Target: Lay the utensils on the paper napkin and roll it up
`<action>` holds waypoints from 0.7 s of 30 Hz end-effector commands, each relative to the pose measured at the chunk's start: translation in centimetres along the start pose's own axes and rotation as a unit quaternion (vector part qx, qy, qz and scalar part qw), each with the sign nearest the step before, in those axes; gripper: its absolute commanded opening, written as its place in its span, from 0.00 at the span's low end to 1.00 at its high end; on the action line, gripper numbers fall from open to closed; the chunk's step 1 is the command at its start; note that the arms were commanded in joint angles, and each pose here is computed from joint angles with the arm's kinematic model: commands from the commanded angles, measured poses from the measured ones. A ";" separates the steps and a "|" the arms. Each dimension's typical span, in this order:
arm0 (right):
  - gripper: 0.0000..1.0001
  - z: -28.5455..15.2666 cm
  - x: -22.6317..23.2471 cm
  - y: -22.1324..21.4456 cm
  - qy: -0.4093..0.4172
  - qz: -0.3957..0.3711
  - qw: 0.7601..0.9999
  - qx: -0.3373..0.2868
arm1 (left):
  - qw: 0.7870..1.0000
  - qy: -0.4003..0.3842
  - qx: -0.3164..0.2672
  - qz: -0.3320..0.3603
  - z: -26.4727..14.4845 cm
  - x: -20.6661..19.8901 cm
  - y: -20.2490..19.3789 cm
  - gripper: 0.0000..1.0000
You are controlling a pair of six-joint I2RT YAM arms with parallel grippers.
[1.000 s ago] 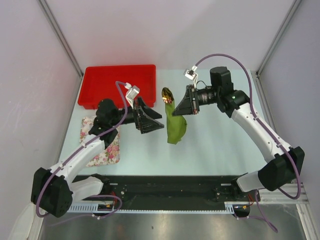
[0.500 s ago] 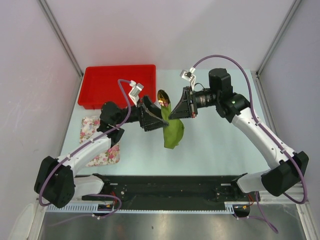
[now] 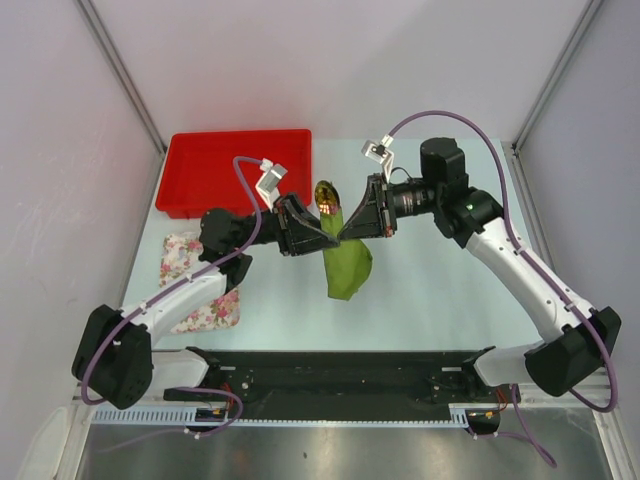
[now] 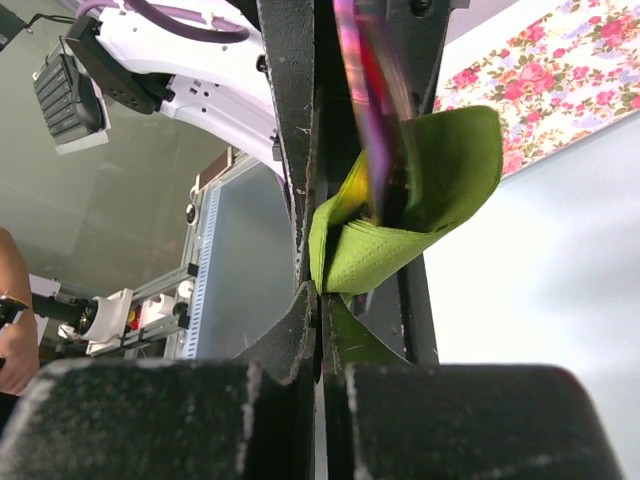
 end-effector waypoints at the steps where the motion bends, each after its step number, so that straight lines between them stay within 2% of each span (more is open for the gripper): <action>1: 0.00 -0.5 1.8 0.2 0.017 -0.047 0.999 -0.008 | 0.999 -0.040 -0.005 0.025 0.1 -1.4 0.7 0.27; 5: 0.00 -0.6 1.7 -0.1 0.012 -0.052 0.999 -0.004 | 0.999 -0.041 -0.006 0.026 -0.1 -1.6 0.7 0.13; 6: 0.04 -0.7 1.7 -0.2 0.008 -0.048 0.999 -0.003 | 0.999 -0.035 -0.008 0.025 -0.3 -1.4 0.8 0.05; 7: 0.13 -0.8 1.6 -0.2 0.006 -0.046 0.999 -0.002 | 0.999 -0.032 -0.010 0.027 -0.4 -1.3 0.9 0.01; 8: 0.34 -1.0 1.5 -0.4 0.001 -0.039 0.999 -0.002 | 0.999 -0.026 -0.013 0.028 -0.5 -1.2 1.1 0.00; 11: 0.59 -1.9 1.1 -0.5 -0.014 -0.027 1.000 -0.007 | 0.999 -0.003 -0.026 0.030 -1.2 -0.2 2.0 0.00; 12: 0.63 -2.1 0.9 -0.6 -0.019 -0.026 0.999 -0.007 | 0.999 0.003 -0.030 0.037 -1.5 0.0 2.6 0.00; 13: 0.71 -2.4 0.9 -0.7 -0.026 -0.026 0.999 -0.008 | 0.999 0.003 -0.030 0.040 -1.6 0.0 2.7 0.00; 17: 0.74 -3.1 0.8 -2.7 -0.052 -0.019 0.998 0.015 | 0.998 0.006 -0.028 0.059 -1.7 -0.1 3.5 0.00; 21: 0.63 -3.4 0.6 -3.7 -0.065 -0.027 0.997 0.024 | 0.998 0.007 -0.027 0.061 -1.7 -0.1 3.5 0.00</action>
Point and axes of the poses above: each gripper's point midway between its finger pads, its own z axis out along the fingers, its own x axis along the line the jaws close on, y = z × x, the point moved 6 cm from there along -z, back along the fingers, and after that the axes turned 12 degrees about z, right-handed, at the moved point
